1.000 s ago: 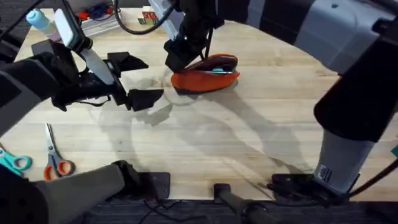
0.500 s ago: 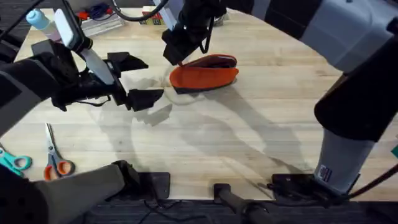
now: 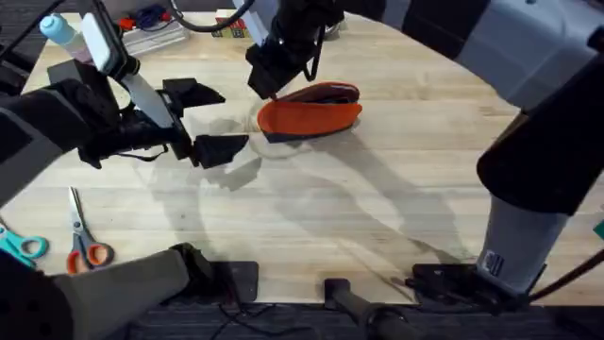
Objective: Unzip the bag, pick up the pens from the table one at a time and place them inside, then zip the bag closed.
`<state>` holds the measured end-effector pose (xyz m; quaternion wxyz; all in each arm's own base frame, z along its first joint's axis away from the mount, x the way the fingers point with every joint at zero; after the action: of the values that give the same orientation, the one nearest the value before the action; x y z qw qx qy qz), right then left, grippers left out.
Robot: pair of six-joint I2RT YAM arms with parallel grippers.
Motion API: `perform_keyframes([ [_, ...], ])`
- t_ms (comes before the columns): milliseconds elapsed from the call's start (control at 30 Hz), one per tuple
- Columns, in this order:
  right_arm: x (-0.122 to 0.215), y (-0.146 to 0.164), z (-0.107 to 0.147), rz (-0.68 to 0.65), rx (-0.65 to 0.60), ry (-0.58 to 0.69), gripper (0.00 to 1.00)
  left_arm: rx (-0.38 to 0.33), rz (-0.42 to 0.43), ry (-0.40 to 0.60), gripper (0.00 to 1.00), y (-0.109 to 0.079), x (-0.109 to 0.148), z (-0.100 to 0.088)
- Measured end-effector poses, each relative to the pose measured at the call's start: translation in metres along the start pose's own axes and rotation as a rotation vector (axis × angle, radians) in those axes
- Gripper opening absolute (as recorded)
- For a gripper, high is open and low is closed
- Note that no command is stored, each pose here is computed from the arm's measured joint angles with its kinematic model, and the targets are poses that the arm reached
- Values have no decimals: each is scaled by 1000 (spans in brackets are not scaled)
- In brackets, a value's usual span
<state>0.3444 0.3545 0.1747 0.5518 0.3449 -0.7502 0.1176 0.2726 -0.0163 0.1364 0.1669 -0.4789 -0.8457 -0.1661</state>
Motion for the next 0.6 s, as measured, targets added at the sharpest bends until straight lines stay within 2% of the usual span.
perform_keyframes([
  [367,0,0,0,0,0,0,30,-62,-27,-26,993,11,-1,-2],
  [600,0,0,0,0,0,0,30,-6,13,-111,993,16,-14,10],
])
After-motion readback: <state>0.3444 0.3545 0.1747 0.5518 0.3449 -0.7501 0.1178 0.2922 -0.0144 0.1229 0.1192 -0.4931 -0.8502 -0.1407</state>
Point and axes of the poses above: each hand's point on the last joint's axis, 136 mm out from that joint toward the fingers, its own x axis back along the fingers, its own y axis along the line the jaws close on, z = x × y, the point moved 2 cm from there along x, back along the fingers, and after that the axes turned 10 degrees about -x, right-handed, at the moved point
